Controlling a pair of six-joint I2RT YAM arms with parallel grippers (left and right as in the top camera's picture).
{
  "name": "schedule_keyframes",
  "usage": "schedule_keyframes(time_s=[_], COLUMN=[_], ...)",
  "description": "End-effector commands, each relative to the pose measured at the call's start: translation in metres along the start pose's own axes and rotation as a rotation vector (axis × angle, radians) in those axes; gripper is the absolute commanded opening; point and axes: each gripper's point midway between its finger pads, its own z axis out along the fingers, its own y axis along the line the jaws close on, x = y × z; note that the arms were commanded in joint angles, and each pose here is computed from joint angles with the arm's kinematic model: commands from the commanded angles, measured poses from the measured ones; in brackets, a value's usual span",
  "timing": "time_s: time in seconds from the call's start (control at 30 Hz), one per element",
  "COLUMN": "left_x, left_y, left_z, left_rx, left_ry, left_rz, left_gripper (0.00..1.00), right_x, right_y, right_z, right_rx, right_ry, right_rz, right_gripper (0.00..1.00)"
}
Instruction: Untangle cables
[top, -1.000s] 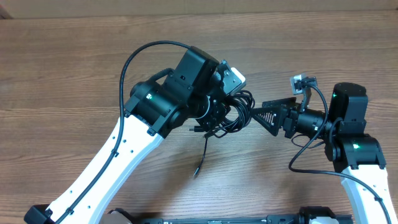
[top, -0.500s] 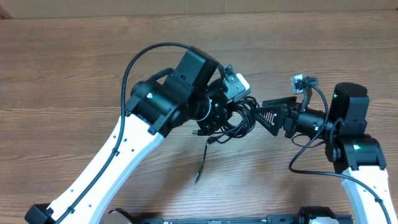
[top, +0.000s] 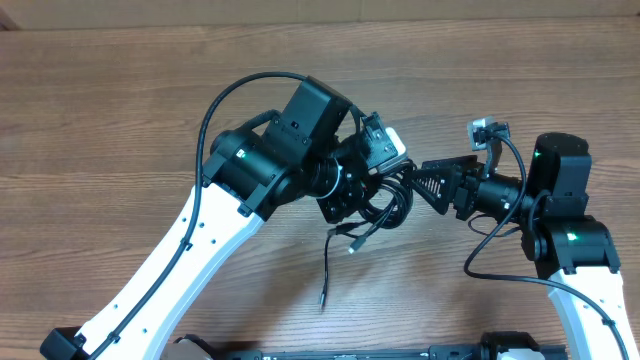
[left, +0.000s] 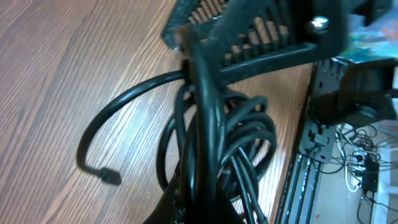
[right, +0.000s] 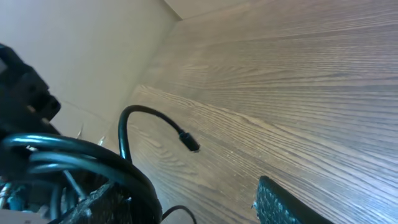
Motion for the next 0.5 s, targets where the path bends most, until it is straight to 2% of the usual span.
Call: schedule_keyframes(time_s=[0.0, 0.13, 0.47], left_x=[-0.012, -0.013, -0.021], left_y=[-0.022, -0.024, -0.051], left_z=[-0.007, -0.007, -0.014], left_rx=[0.109, 0.119, 0.272], left_ry=[-0.06, -0.064, -0.14], left_rz=[0.07, 0.071, 0.199], left_gripper=[0.04, 0.04, 0.04], right_x=[-0.006, -0.007, -0.007], right_y=[-0.014, -0.02, -0.022], right_z=[-0.003, -0.003, -0.004], right_rx=[0.09, 0.126, 0.136], right_ry=[-0.029, -0.036, -0.039], right_rz=[-0.011, -0.011, -0.012], right_gripper=[0.62, 0.62, 0.6])
